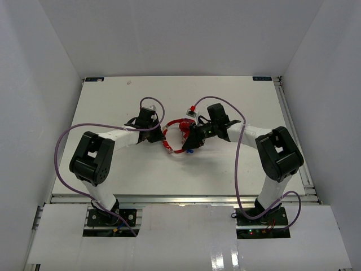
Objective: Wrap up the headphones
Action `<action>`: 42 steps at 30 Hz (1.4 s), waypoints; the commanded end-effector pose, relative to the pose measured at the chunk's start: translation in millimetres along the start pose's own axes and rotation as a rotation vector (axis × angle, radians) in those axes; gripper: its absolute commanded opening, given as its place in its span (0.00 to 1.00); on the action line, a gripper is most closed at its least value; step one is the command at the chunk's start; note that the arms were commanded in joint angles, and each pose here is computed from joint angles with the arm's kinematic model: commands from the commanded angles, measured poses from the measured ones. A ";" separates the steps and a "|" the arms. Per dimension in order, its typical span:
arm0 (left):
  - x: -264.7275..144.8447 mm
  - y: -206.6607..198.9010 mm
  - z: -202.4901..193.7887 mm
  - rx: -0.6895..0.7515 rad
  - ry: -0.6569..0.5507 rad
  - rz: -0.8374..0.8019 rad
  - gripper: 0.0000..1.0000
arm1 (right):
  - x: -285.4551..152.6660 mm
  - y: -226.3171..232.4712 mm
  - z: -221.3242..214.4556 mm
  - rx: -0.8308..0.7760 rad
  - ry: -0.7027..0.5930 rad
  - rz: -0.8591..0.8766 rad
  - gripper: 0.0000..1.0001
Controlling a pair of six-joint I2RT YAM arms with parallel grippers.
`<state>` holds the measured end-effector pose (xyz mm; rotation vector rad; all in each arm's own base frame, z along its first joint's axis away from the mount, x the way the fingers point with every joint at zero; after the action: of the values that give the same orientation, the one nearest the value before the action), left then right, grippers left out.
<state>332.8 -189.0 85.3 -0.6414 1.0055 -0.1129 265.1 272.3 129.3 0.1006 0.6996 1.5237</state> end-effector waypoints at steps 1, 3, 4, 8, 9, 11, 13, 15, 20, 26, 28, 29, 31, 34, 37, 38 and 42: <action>-8.0 -24.0 9.0 0.009 -0.021 -0.109 0.00 | 3.6 -1.1 20.2 -0.054 -0.041 0.037 0.33; -7.9 -23.9 7.8 0.010 -0.018 -0.109 0.00 | 4.0 -1.3 21.1 -0.045 -0.042 0.048 0.34; -7.8 -23.6 7.6 0.009 -0.017 -0.108 0.00 | 4.7 -1.4 21.3 -0.042 -0.043 0.052 0.34; -8.1 -24.1 7.0 0.007 -0.015 -0.112 0.00 | 6.7 -2.9 24.4 -0.038 -0.055 0.066 0.37; -8.1 -24.3 6.6 0.007 -0.015 -0.114 0.00 | 7.4 -3.8 24.5 -0.029 -0.058 0.069 0.38; -8.0 -23.6 5.2 0.008 -0.011 -0.113 0.00 | 7.9 -5.1 26.3 -0.024 -0.068 0.071 0.40; -8.1 -23.3 4.6 0.009 -0.010 -0.112 0.00 | 8.6 -7.0 29.4 -0.030 -0.084 0.069 0.43; -8.3 -23.0 4.2 0.010 -0.009 -0.113 0.00 | 8.8 -7.1 33.0 -0.036 -0.095 0.071 0.44; -7.8 -20.9 3.8 0.018 -0.010 -0.104 0.00 | 0.0 6.9 47.3 -0.152 -0.118 0.113 0.44; -5.4 -16.1 8.1 0.046 -0.025 -0.052 0.00 | -15.5 28.1 55.9 -0.339 -0.118 0.144 0.46; -3.7 -14.9 9.6 0.059 -0.024 -0.034 0.00 | -20.9 34.2 56.0 -0.369 -0.124 0.138 0.46; -3.1 -14.7 11.0 0.068 -0.026 -0.025 0.00 | -22.6 36.6 55.8 -0.376 -0.124 0.136 0.46; -3.1 -15.5 14.9 0.090 -0.026 -0.006 0.00 | -27.3 39.3 55.7 -0.379 -0.123 0.125 0.47; -3.3 -16.1 19.4 0.118 -0.022 0.023 0.15 | -39.7 40.5 61.5 -0.400 -0.135 0.094 0.48; -7.4 -17.8 22.0 0.141 -0.016 0.033 0.36 | -67.6 39.8 71.7 -0.410 -0.160 0.032 0.49; -9.3 -18.8 22.4 0.146 -0.012 0.033 0.42 | -75.6 37.8 73.8 -0.416 -0.166 0.008 0.49; -24.8 -31.5 31.7 0.172 -0.029 0.011 0.73 | -113.7 35.7 72.0 -0.437 -0.165 -0.124 0.51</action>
<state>345.7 -188.2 91.1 -0.4945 1.0363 -0.1213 277.8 226.1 222.1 -0.0614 0.2871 1.5843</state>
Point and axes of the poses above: each gripper's point midway between its finger pads, its own x axis out along the fingers, its own y axis along the line the jaws close on, z = x × y, the point moved 6 cm from there along -x, back along the fingers, and after that the axes turned 12 degrees about -x, right-handed, at the moved point
